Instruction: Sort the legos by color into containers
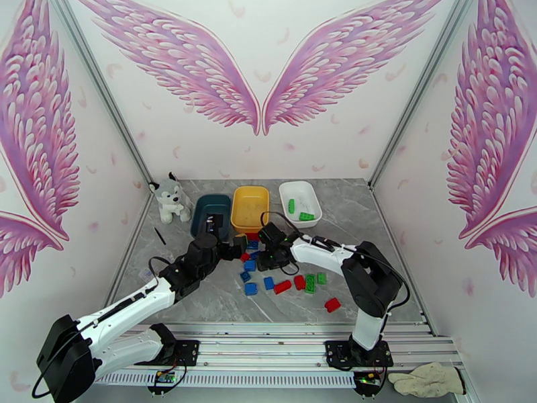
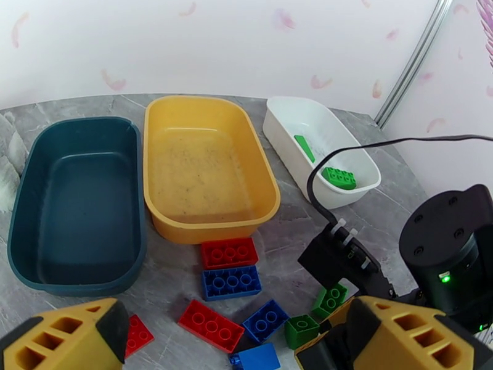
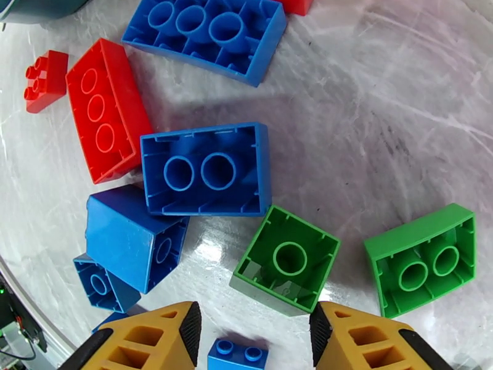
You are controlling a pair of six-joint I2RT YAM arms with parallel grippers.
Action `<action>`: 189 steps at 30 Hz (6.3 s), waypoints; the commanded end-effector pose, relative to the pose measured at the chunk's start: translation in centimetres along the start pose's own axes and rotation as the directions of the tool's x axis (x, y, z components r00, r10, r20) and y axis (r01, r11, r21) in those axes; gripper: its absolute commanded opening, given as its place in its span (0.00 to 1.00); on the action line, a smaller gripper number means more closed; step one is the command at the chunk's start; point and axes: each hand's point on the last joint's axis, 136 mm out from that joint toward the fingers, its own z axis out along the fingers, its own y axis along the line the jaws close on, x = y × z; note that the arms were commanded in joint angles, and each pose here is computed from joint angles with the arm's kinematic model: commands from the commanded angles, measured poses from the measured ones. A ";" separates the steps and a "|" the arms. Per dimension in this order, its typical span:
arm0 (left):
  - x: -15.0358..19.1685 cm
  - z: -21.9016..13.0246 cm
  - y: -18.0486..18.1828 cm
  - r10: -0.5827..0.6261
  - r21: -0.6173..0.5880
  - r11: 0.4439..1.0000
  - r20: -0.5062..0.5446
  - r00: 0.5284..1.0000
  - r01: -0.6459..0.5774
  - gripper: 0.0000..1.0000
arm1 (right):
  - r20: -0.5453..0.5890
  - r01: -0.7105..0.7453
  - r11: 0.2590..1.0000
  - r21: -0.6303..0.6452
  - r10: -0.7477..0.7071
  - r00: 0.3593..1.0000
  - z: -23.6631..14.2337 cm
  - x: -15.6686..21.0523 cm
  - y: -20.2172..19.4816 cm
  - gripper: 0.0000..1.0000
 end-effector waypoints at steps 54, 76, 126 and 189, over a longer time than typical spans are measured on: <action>4.7 3.0 -8.8 0.229 0.174 0.963 -0.137 0.964 -0.204 0.99 | 0.359 -0.401 0.872 0.282 0.292 0.886 -10.5 -17.0 -16.8 0.37; 2.0 1.2 -5.2 0.128 0.100 0.987 -0.059 0.990 -0.122 0.99 | 0.184 -0.193 0.976 0.097 0.173 0.968 -7.5 -4.7 -6.9 0.78; 2.1 1.6 -4.5 0.073 0.130 0.990 -0.081 0.994 -0.062 0.99 | -0.013 -0.164 0.958 0.235 0.171 0.985 1.6 -1.5 -11.4 0.48; 3.8 1.4 -9.6 0.234 0.183 0.959 -0.083 0.969 -0.216 0.99 | 0.086 -0.517 0.834 0.191 0.511 0.855 -8.7 7.5 -16.3 0.54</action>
